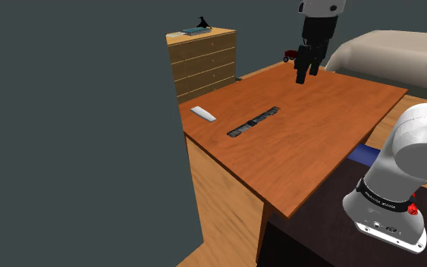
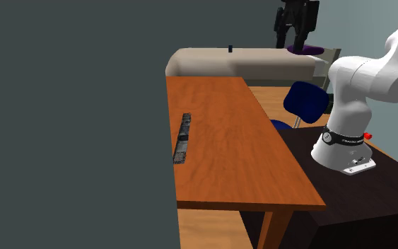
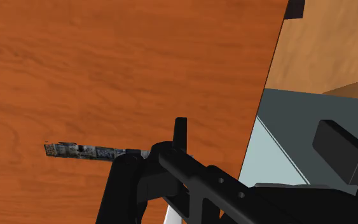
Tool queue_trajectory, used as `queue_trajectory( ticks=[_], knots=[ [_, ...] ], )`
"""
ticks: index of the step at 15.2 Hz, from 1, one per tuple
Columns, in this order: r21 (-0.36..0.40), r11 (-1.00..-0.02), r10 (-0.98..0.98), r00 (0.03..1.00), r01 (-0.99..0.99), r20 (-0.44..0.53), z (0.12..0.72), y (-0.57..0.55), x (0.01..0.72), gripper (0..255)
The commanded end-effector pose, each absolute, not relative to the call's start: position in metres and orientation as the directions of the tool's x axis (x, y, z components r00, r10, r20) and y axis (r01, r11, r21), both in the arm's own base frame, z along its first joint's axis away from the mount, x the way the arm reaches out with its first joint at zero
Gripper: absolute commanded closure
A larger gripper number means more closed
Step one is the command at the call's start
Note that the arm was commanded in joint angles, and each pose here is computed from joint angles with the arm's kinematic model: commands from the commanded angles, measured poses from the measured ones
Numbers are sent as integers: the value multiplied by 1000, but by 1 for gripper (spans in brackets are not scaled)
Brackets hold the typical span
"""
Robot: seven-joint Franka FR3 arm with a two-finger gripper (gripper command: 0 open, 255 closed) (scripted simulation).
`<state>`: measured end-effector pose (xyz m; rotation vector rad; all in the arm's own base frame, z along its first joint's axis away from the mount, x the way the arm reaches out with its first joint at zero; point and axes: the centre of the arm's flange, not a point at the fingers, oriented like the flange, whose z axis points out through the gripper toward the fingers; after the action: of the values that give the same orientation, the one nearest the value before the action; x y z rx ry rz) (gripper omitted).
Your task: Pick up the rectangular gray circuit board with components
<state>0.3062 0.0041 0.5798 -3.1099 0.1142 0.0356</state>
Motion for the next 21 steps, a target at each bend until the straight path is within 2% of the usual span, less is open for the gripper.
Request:
queue_trajectory(
  ticks=[1, 11, 21],
  knots=[
    [-28, -997, -73, 997, -74, -24, 580, 4, 306, 0],
    [-31, -964, 263, 965, 263, 23, 492, -91, 325, 0],
    [-18, -821, 568, 820, 570, 67, 405, -174, 379, 0]
  ],
)
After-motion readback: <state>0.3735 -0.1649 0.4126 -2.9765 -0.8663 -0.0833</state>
